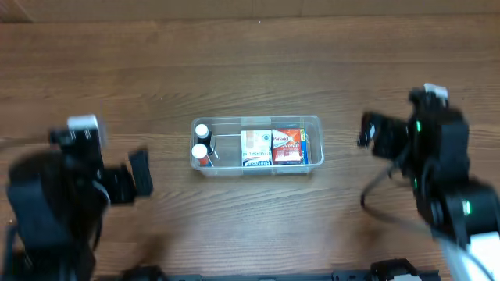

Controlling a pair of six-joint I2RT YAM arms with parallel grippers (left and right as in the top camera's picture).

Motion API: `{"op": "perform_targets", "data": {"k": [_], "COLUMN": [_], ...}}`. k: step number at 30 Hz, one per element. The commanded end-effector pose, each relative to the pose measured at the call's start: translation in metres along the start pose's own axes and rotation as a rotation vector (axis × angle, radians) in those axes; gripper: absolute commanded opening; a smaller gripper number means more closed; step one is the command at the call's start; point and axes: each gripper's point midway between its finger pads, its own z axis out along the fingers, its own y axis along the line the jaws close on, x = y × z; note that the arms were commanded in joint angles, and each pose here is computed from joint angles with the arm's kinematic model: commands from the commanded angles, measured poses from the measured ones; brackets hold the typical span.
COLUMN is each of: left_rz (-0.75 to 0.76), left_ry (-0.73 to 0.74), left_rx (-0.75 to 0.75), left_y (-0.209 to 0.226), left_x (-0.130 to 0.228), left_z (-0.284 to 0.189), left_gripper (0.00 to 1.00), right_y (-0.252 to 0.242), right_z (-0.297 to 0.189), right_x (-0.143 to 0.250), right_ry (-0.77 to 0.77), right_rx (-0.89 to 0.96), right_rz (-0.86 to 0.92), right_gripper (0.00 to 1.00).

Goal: Pack container

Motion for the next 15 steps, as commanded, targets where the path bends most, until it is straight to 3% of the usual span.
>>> {"op": "perform_targets", "data": {"k": [1, 7, 15], "left_rz": [-0.017, -0.051, -0.052], "left_ry": [0.02, 0.179, 0.183], "left_rx": [0.03, 0.025, 0.025], "left_y": [-0.003, -0.001, -0.002], "left_x": [0.051, 0.1, 0.101], "left_z": [0.002, -0.002, -0.002], "left_gripper": [1.0, 1.0, 1.0], "right_y": [-0.017, -0.032, -0.034], "right_z": [-0.014, -0.021, -0.019], "right_x": [0.034, 0.073, 0.077], "right_ry": [-0.029, 0.097, 0.118], "right_rx": [0.003, 0.052, 0.061], "right_rz": [0.016, 0.0, -0.004], "right_gripper": [1.0, 1.0, 1.0]}}
